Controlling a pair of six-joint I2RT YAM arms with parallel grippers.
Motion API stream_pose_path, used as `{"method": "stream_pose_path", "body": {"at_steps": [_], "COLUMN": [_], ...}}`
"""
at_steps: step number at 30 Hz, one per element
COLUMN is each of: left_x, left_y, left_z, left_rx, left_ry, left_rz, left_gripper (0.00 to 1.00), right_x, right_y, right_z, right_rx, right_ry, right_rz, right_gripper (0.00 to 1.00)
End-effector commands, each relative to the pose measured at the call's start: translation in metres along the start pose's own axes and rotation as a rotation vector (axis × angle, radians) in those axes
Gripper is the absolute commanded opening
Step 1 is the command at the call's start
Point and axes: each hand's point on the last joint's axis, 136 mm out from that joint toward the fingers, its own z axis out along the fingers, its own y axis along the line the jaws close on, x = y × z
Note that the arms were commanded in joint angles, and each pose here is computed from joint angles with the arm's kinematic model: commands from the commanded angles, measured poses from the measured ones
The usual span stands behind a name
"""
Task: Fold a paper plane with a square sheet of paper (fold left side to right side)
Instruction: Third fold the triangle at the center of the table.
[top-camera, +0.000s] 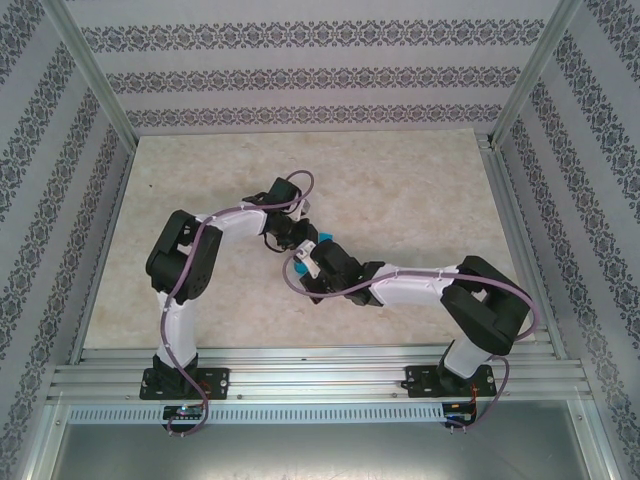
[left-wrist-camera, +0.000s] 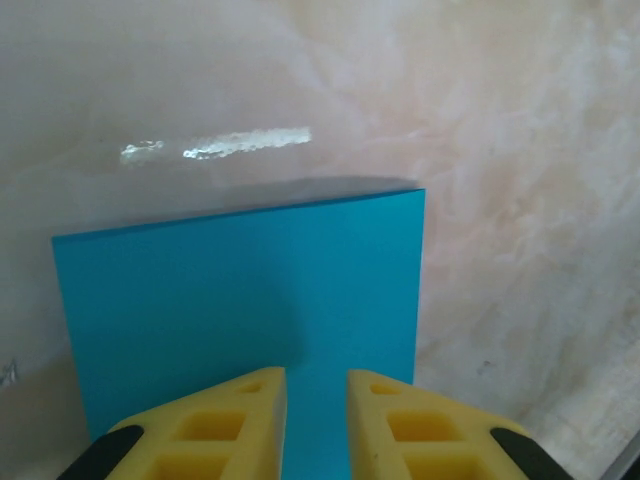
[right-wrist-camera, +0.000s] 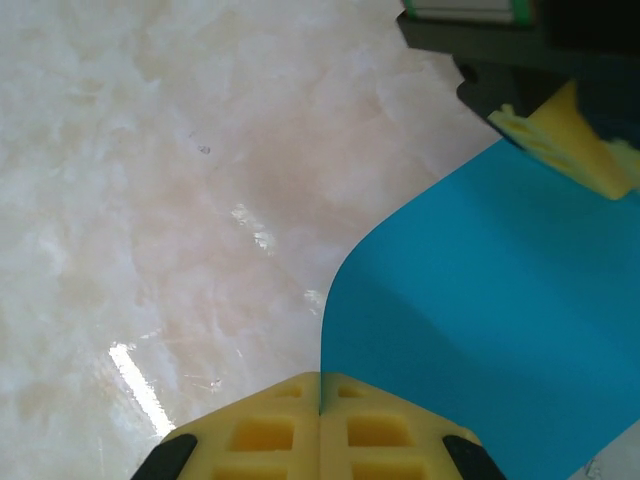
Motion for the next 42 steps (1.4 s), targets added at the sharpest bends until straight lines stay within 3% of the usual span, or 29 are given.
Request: {"method": "stream_pose_path", "body": {"at_steps": [1,16,42], "left_x": [-0.001,0.005,0.006], "left_y": [0.0,0.013,0.015], "left_z": [0.004,0.017,0.022], "left_rx": [-0.015,-0.065,-0.082], "left_ry": [0.008,0.029,0.034], "left_rz": [0.038,0.036,0.036], "left_gripper": [0.23,0.19,0.19], "right_x": [0.005,0.013,0.014], "right_y": [0.0,-0.04,-0.073], "right_z": [0.004,0.0,0.01], "right_rx": [-0.06,-0.214,-0.197], "right_ry": [0.004,0.007,0.014], "right_rz": [0.079,0.443,0.509], "right_gripper": [0.0,0.0,0.0]}}
